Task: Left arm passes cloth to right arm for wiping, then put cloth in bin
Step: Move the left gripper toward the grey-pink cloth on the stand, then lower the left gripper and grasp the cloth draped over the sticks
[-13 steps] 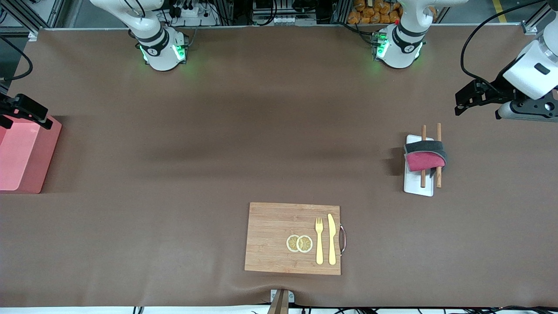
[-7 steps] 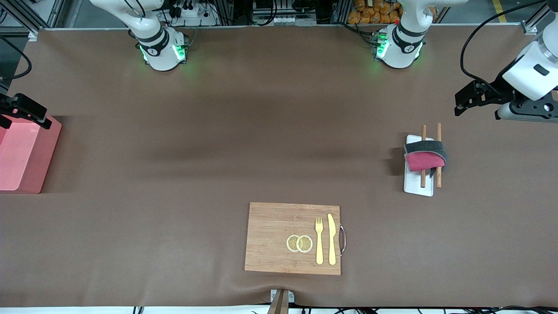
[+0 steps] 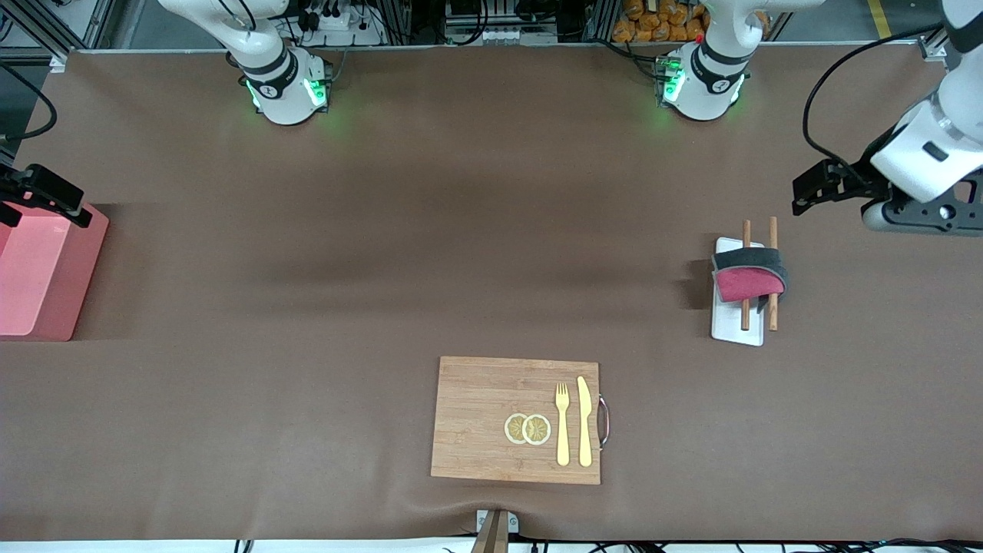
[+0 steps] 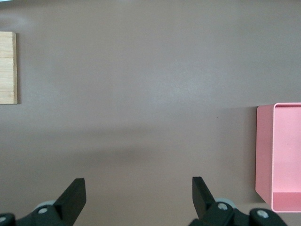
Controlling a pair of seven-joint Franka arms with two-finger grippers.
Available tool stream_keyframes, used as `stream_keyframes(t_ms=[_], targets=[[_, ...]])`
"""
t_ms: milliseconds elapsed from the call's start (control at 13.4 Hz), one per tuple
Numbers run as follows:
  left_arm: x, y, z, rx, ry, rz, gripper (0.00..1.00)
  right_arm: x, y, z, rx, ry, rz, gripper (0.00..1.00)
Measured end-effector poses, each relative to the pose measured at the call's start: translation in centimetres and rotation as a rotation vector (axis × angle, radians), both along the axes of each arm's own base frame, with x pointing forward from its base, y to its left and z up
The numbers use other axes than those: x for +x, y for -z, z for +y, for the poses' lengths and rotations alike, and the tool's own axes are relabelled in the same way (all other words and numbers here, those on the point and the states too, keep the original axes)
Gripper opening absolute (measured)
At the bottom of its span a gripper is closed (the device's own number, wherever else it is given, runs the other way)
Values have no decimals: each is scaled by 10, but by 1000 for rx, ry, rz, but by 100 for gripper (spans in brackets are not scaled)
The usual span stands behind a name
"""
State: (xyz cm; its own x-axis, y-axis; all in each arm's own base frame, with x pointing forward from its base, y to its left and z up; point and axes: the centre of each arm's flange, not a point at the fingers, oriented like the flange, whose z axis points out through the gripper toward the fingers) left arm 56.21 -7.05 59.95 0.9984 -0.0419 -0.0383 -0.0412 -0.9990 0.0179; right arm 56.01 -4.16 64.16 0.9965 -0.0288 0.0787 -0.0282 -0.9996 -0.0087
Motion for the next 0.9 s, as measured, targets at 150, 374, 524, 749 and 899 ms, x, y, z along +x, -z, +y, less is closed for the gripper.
stream_keyframes(t_ms=[150, 374, 524, 749, 899], targets=[[10, 23, -1, 7, -80, 42, 100, 0, 0, 0, 0, 0, 0, 100], [32, 71, -2, 26, -207, 115, 100, 1, 1, 0, 0, 0, 2, 100], [50, 104, -3, 35, -280, 139, 100, 2, 3, 0, 0, 0, 5, 100], [71, 153, 0, 95, -331, 149, 100, 7, 13, -1, 1, 0, 22, 100], [80, 190, 4, 172, -362, 170, 100, 9, 18, -1, 2, -2, 35, 100]])
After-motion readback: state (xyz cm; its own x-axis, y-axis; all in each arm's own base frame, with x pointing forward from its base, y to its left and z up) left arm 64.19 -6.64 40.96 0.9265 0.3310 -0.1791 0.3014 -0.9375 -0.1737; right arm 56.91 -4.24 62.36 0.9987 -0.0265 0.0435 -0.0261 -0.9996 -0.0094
